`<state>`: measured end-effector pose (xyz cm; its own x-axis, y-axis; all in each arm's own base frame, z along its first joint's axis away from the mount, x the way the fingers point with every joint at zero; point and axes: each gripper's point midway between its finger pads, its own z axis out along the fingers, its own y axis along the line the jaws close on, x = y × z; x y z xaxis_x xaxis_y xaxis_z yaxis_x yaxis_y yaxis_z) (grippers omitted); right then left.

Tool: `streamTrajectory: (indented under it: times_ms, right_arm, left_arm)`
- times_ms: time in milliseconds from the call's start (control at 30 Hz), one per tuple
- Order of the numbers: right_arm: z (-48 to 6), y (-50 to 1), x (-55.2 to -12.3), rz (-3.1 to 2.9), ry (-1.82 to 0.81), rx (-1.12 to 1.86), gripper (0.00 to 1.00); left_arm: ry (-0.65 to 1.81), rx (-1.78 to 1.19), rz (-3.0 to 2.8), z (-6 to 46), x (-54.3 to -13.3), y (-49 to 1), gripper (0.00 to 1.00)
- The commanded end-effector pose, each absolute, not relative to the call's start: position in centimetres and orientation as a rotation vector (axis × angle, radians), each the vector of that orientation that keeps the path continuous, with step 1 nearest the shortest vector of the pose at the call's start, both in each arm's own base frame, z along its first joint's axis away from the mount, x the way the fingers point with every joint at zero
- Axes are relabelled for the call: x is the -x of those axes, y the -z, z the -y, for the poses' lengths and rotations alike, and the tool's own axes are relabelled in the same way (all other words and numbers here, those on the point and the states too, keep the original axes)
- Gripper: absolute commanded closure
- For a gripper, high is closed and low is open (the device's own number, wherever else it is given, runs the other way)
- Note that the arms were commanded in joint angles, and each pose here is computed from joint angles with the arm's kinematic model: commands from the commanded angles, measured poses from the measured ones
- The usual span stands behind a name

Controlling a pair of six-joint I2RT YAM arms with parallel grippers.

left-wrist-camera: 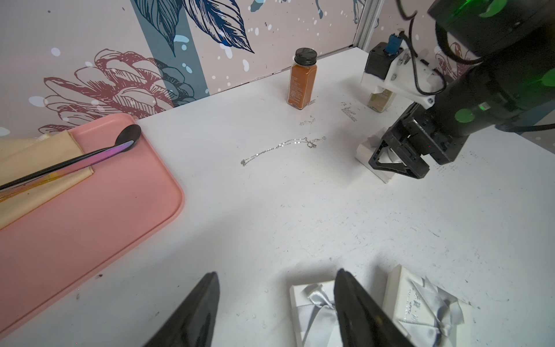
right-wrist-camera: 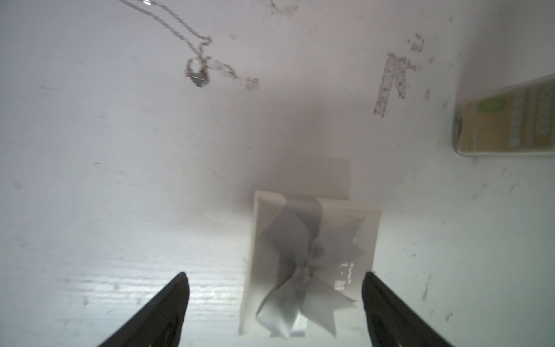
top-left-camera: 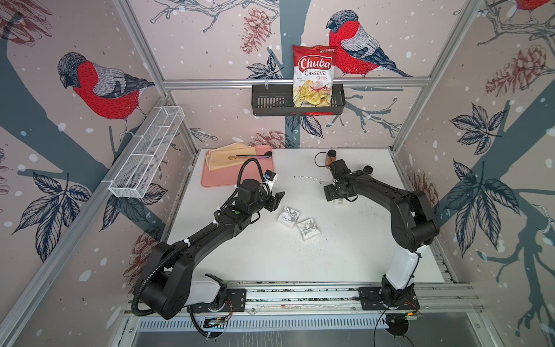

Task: Take the necklace out of the lift-off lid jewelry box
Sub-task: Move the jewelry box to the center of the board, then pick up the jewelry box from the center of the board.

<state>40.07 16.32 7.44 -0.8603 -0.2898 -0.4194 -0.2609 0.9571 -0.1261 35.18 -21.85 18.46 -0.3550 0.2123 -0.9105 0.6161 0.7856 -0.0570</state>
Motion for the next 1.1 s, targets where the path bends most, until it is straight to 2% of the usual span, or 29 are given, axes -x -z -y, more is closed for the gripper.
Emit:
streamTrajectory:
  times_ms: [0, 300, 667, 1067]
  right_arm:
    - [-18.6, -9.1, -38.4, -2.64, -0.013, 0.447, 0.1]
    - [-26.0, -10.9, -30.7, -2.561, -0.332, 0.722, 0.06]
    - [-29.7, -6.9, -25.4, -2.604, -0.306, 0.843, 0.06]
    - [-29.8, -4.6, -24.1, -2.696, -0.179, 0.8, 0.09]
  left_arm:
    - [0.431, -0.559, -1.882, 20.9, -35.9, -19.9, 0.32]
    - [0.343, -0.439, -1.889, 18.2, -37.3, -20.5, 0.22]
    - [0.289, -0.316, -1.911, 15.2, -38.4, -20.6, 0.18]
    - [0.286, -0.321, -1.929, 14.9, -38.5, -19.4, 0.18]
